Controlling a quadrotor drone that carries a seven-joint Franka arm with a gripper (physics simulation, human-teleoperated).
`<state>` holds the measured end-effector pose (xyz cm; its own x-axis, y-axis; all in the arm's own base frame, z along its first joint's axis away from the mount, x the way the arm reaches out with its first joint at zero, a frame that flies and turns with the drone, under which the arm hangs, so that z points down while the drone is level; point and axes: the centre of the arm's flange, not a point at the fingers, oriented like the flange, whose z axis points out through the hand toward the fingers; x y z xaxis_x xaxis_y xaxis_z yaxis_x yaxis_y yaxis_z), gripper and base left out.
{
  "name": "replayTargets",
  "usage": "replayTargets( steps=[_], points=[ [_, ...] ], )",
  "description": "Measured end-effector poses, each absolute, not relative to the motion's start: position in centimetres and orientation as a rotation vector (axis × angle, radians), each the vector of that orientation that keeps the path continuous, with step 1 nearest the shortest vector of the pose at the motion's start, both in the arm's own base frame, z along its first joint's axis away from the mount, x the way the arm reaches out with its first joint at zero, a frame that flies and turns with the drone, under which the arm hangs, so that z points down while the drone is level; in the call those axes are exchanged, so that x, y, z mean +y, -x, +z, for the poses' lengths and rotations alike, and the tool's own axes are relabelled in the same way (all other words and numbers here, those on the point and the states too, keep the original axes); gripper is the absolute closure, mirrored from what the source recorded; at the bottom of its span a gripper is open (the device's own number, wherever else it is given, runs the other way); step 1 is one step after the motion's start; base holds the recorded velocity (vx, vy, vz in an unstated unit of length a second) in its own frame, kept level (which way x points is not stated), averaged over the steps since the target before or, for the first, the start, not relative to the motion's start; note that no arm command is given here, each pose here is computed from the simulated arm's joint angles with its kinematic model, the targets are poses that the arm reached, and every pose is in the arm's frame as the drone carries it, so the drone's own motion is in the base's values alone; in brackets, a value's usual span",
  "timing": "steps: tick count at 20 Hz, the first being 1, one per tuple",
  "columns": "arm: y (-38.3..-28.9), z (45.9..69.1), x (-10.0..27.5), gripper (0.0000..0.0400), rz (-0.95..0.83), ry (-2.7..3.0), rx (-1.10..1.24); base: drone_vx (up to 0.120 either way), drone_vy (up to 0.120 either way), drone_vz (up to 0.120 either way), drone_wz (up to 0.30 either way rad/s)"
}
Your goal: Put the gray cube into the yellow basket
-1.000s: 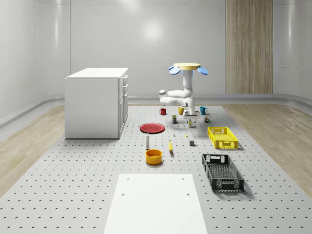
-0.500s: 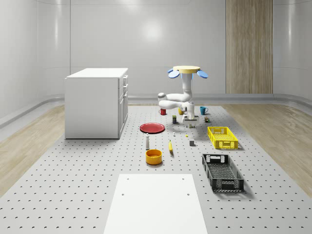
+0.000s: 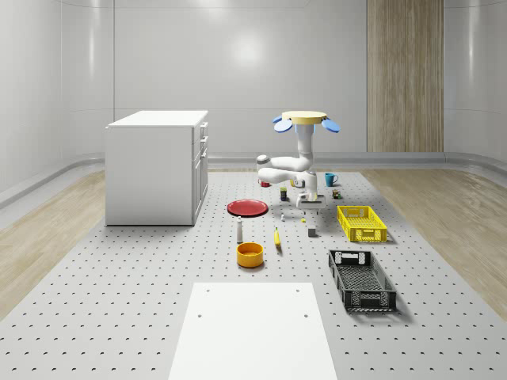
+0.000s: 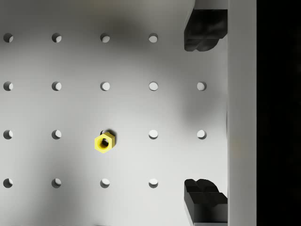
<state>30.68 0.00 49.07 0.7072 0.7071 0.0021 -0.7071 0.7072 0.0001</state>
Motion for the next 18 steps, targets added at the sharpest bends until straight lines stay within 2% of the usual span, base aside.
replayTargets(
  steps=[5,7,13,18],
  points=[
    [-30.68,49.07,0.0,0.0,0.785,-0.001,-0.002,0.12,0.0,0.0,0.0],
    [-30.68,49.07,0.0,0.0,0.785,-0.001,-0.002,0.12,-0.1,0.0,0.0],
    [-30.68,49.07,0.0,0.0,0.785,-0.001,-0.002,0.12,-0.02,0.0,0.0],
    [-30.68,49.07,0.0,0.0,0.785,-0.001,-0.002,0.12,0.0,0.0,0.0]
  ],
)
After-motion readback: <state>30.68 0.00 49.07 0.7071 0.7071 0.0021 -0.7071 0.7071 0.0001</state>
